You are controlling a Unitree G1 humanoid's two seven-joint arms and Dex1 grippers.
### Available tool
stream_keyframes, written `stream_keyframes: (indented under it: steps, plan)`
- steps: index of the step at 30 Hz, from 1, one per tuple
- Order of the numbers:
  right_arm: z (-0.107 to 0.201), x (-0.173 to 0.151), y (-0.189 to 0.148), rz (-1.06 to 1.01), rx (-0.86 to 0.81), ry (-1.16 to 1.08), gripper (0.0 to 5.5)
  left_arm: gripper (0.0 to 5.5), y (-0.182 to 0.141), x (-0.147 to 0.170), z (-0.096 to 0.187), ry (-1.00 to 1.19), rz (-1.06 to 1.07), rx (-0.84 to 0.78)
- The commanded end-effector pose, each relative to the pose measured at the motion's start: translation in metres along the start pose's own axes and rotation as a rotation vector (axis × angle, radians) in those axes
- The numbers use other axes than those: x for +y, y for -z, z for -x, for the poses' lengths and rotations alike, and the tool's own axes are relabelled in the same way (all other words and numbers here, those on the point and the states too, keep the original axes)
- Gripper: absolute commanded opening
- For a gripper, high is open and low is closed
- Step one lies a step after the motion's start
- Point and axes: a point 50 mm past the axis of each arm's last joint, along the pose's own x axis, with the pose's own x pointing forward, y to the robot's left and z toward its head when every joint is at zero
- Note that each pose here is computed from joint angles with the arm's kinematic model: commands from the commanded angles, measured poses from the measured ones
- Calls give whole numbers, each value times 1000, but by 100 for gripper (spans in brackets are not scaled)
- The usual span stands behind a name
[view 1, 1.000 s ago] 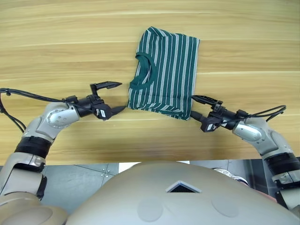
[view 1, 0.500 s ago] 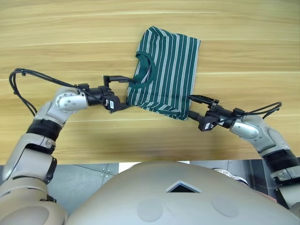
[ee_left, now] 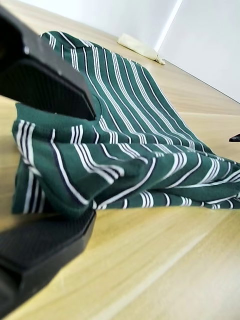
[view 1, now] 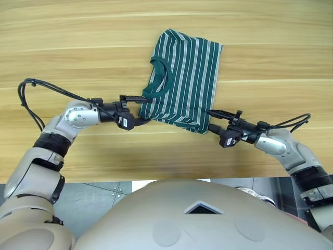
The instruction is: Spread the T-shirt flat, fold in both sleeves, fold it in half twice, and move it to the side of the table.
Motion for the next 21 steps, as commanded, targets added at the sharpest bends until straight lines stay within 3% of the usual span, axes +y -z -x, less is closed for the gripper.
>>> stream_keyframes:
  steps: [1,9,16,21]
  plan:
    - [6,20,-2,-45,12,-147,145,240,9,-60,-6,293,135,72]
    - [2,21,-8,-62,-16,-167,0,98,14,-56,-9,278,140,90]
    - [-2,15,-4,-76,-11,-108,0,27,16,-57,-7,262,157,103]
    - [7,-6,-5,-160,-53,15,0,10,3,-61,0,174,152,51]
